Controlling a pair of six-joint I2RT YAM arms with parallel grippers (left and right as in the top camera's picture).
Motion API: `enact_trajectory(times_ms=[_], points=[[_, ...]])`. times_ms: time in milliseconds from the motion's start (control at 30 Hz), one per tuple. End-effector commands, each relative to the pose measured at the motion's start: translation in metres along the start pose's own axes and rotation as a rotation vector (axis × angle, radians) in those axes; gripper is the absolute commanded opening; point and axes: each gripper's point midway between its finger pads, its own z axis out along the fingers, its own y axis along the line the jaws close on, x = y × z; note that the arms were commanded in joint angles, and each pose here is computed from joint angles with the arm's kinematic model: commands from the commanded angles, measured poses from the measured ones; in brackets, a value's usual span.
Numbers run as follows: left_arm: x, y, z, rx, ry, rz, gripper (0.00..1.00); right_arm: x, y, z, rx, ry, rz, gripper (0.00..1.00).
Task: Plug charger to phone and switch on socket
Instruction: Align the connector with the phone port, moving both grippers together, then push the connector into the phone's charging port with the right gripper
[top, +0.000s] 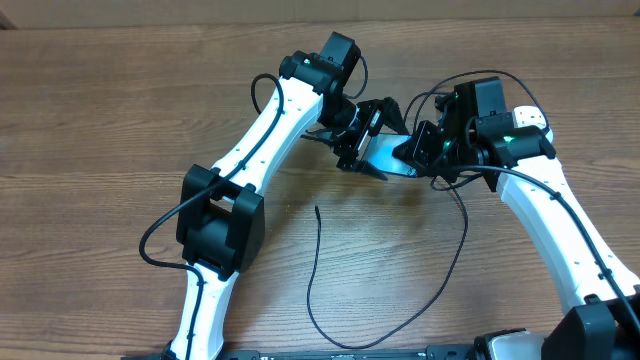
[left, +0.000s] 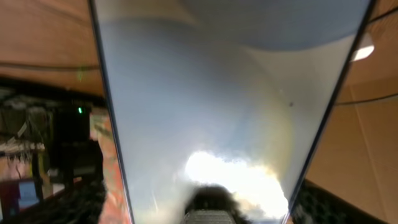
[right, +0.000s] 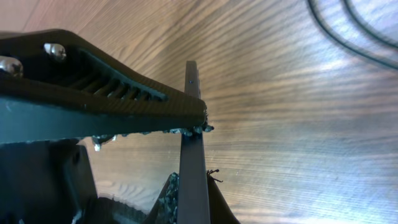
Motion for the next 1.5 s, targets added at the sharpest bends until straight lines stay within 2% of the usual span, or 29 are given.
enact_trajectory(times_ms=[0,100,400,533,800,967,1167,1467], points=[[-0.009,-0.008,-0.003,0.026,-0.096,0.036,1.00,-0.005,0.010,-0.007,-0.035,-0.019,-0.022,0.04],[-0.010,-0.009,-0.004,0.023,-0.102,0.170,0.99,-0.011,0.005,-0.010,-0.033,-0.031,-0.009,0.04],[-0.022,-0.028,-0.041,0.122,-0.036,0.332,0.99,-0.025,-0.017,-0.020,-0.010,-0.061,0.061,0.04],[-0.035,-0.033,-0.064,0.169,-0.033,0.377,1.00,-0.034,-0.020,-0.030,-0.073,-0.061,0.108,0.04],[-0.026,-0.055,-0.103,0.289,-0.148,0.481,1.00,-0.059,-0.024,-0.050,-0.195,-0.094,0.404,0.04],[-0.016,-0.057,-0.123,0.331,-0.247,0.457,1.00,-0.069,-0.003,-0.057,-0.316,-0.065,0.581,0.04],[0.005,-0.064,-0.139,0.400,-0.271,0.452,1.00,-0.069,0.016,-0.063,-0.416,0.045,0.869,0.04],[0.016,-0.068,-0.122,0.403,-0.276,0.389,0.99,-0.072,0.044,-0.073,-0.525,0.134,0.944,0.04]])
